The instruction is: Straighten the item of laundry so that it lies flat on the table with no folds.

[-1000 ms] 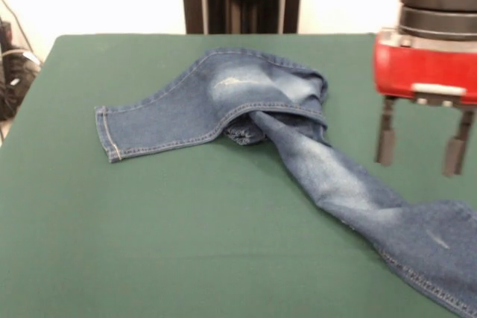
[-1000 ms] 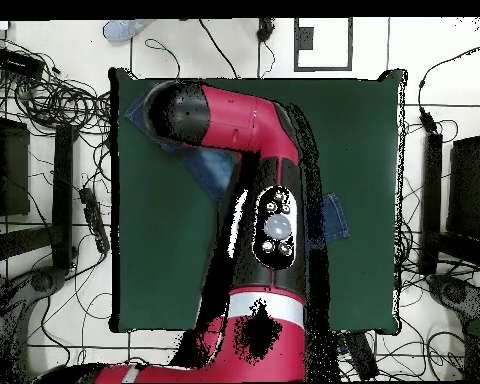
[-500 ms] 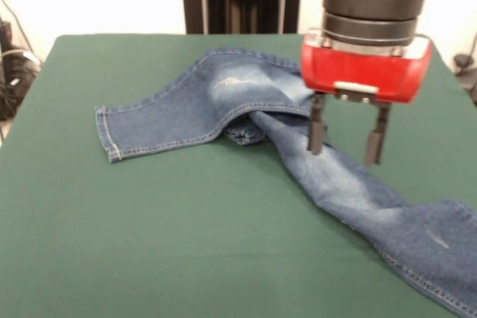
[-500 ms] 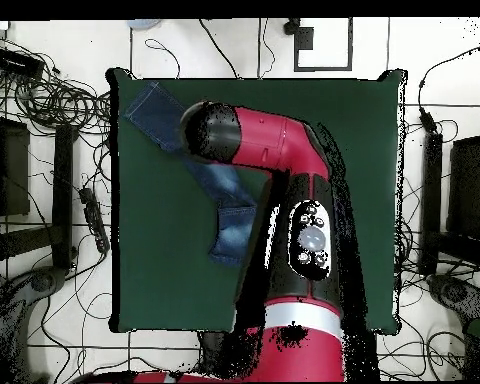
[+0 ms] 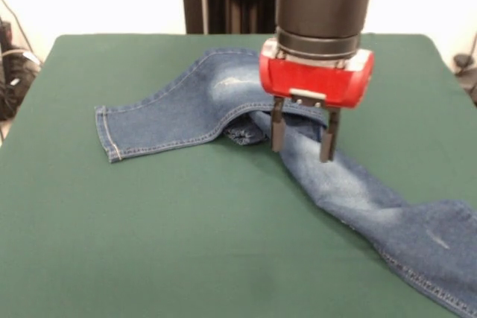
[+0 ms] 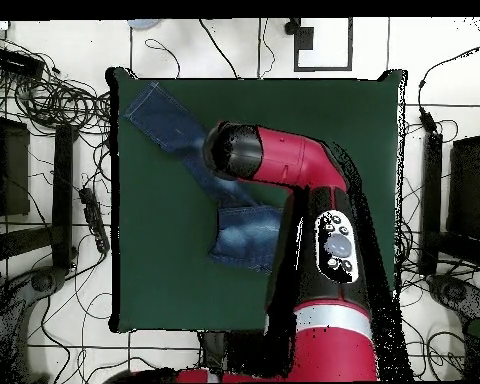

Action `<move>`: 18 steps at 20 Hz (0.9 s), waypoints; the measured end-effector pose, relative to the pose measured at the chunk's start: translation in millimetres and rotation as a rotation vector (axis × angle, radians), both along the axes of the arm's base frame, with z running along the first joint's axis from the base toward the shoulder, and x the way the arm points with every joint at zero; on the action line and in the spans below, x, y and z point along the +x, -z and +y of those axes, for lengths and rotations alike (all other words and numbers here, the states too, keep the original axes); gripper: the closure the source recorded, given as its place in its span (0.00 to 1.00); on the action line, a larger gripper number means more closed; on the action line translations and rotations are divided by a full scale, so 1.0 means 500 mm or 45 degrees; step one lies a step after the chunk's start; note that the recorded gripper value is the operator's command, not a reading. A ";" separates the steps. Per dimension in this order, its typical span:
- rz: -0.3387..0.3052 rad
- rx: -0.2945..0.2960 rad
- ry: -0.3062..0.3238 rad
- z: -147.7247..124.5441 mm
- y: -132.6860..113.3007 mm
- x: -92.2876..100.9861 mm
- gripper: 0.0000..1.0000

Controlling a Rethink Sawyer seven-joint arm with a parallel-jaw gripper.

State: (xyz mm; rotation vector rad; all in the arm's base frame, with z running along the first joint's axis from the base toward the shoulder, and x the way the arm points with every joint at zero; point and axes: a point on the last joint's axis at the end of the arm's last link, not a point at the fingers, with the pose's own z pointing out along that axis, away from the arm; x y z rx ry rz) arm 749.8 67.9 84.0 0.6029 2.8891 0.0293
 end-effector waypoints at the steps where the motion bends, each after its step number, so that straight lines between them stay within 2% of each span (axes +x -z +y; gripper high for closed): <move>1: 0.004 0.004 0.001 -0.004 0.005 -0.003 0.00; 7: 0.035 0.024 -0.006 -0.035 0.042 -0.038 0.00; 18: 0.084 0.037 -0.010 -0.099 0.080 -0.087 0.00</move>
